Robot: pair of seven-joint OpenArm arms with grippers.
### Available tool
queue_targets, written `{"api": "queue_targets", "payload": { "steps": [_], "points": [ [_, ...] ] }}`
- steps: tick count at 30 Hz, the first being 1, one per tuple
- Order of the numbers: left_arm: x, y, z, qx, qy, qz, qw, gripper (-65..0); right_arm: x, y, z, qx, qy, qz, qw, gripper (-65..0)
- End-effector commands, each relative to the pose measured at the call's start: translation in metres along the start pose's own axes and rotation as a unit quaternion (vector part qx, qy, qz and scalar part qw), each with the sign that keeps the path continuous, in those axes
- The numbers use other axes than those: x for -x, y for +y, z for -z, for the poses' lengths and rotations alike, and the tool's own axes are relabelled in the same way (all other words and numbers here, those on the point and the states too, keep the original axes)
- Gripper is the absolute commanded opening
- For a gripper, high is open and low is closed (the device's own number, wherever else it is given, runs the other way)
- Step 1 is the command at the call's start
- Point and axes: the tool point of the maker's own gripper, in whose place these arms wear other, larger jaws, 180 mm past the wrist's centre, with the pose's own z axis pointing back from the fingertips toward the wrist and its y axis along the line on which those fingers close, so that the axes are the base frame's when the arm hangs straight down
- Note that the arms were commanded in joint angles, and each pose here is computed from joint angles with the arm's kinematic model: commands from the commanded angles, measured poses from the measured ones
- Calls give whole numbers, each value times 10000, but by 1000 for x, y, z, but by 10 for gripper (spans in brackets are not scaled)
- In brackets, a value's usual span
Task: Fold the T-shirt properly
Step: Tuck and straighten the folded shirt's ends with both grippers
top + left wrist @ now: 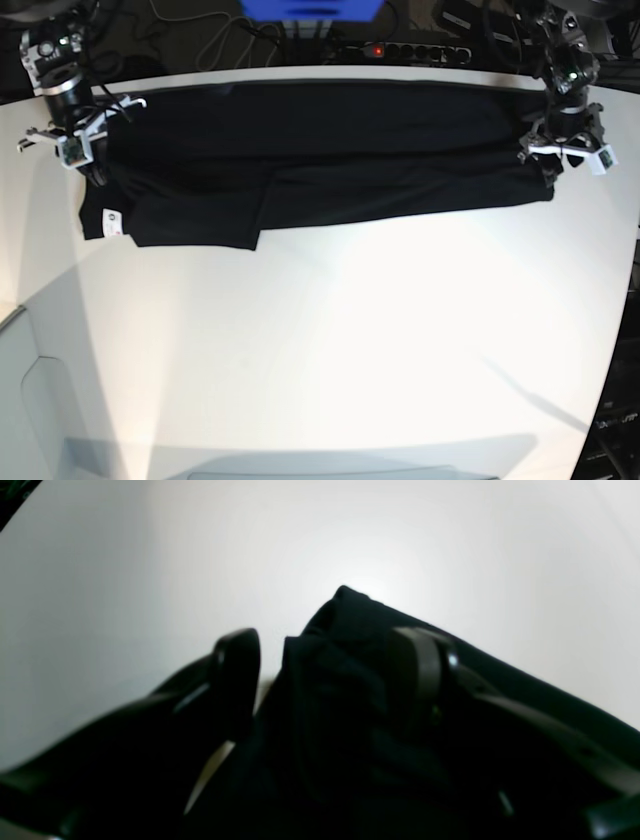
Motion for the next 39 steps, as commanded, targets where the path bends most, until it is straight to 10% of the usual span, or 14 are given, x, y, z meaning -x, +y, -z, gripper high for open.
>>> {"api": "queue_targets", "payload": {
  "steps": [1, 8, 17, 23, 29, 35, 39],
  "points": [
    [-17, 0, -2, 23, -251, 73, 9997, -269, -12, 3, 0, -45, -242, 14, 9997, -650],
    [-16, 1, -3, 18, -238, 78, 9997, -269, -16, 40, 10, -557, -310, 120, 9979, -643],
    [-14, 2, -4, 6, -212, 89, 9997, -269, -8, 30, 51, -482, 398, 129, 9980, -392],
    [-23, 1, -8, 23, -326, 125, 9994, -269, -6, 29, 62, -498, 474, 181, 9975, -369],
    [-30, 7, -10, -65, -430, 100, 9990, -269, 16, 33, 69, -578, 708, 362, 9952, -385],
    [-30, 7, -10, -65, -430, 100, 9990, -269, 15, 31, 68, -545, 702, 358, 9954, -639],
    [-31, 7, -10, -59, -443, 94, 9990, -269, 9, 27, 63, -489, 629, 287, 9964, -650]
  ]
}}
